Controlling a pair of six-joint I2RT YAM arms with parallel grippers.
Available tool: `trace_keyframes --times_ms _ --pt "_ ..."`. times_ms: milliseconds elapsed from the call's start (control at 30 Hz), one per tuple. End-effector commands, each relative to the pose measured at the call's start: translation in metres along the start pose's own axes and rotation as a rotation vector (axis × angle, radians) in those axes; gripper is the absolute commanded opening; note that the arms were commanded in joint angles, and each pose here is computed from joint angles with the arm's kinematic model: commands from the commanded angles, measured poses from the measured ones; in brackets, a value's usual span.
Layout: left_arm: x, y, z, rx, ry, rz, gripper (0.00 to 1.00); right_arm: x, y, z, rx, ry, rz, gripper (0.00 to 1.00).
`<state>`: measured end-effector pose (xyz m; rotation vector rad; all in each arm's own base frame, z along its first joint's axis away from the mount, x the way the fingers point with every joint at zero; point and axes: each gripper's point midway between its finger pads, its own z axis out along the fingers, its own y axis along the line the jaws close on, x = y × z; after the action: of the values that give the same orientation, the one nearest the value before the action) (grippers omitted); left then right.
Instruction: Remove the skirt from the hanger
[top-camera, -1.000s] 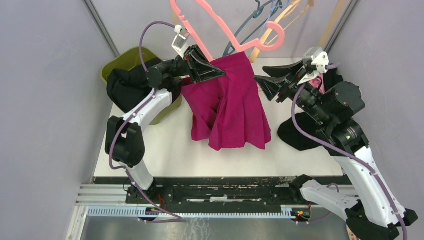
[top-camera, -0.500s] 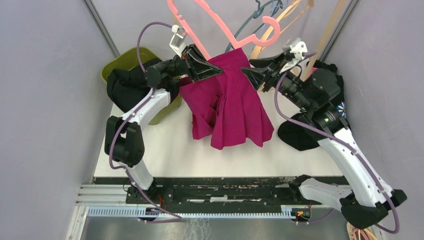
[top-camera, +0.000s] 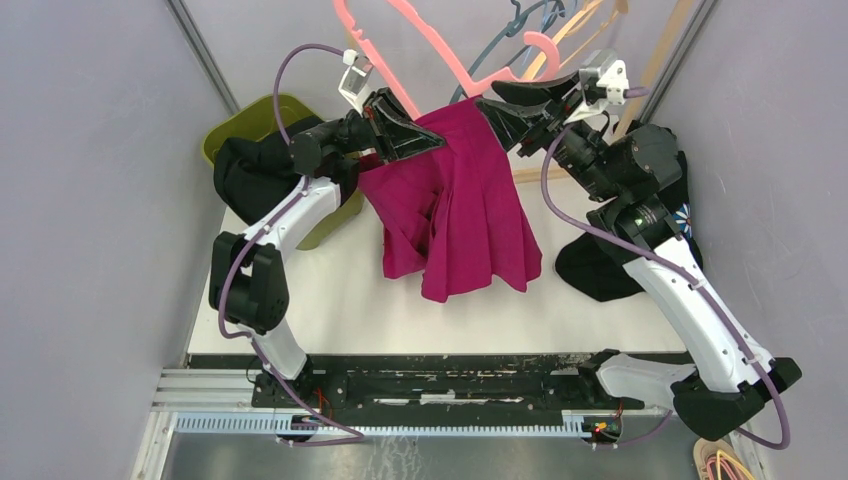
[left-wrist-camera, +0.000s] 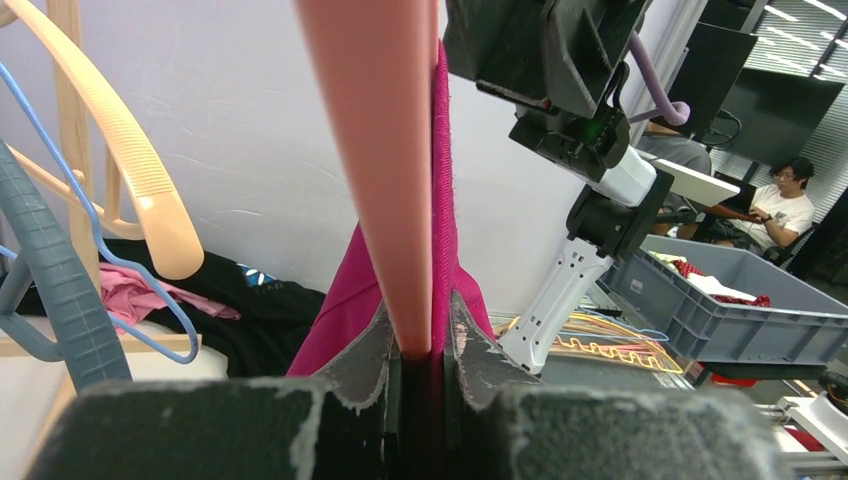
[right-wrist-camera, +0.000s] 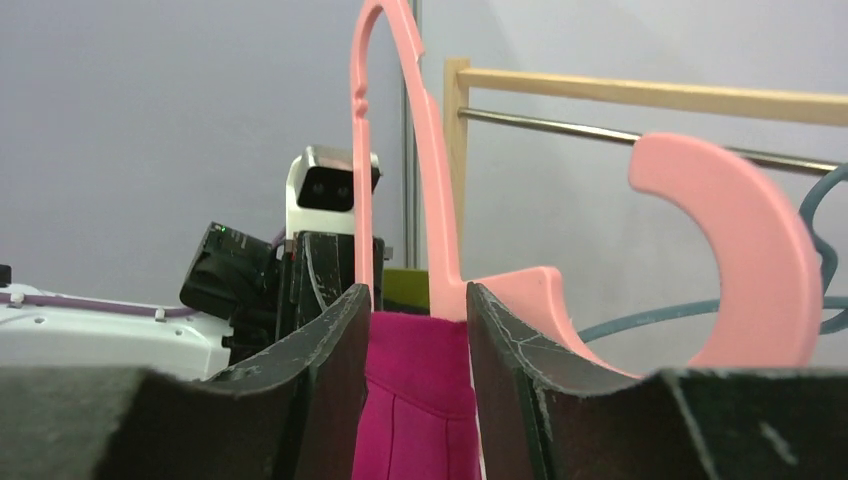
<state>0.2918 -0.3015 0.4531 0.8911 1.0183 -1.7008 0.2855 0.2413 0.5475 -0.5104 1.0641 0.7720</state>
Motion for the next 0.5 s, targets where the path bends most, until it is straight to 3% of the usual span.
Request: trace_keyframes --times_ms 0,467 --pt "-0.032 -0.03 0.008 0.035 -0.079 0.123 0.03 -0.05 0.004 0.006 -0.009 -0.165 -0.003 0.46" --pt "-0.038 -0.039 0.009 0.046 -0.084 0.137 0.03 -0.015 0.01 0.008 -0.038 -0.133 0.164 0.41"
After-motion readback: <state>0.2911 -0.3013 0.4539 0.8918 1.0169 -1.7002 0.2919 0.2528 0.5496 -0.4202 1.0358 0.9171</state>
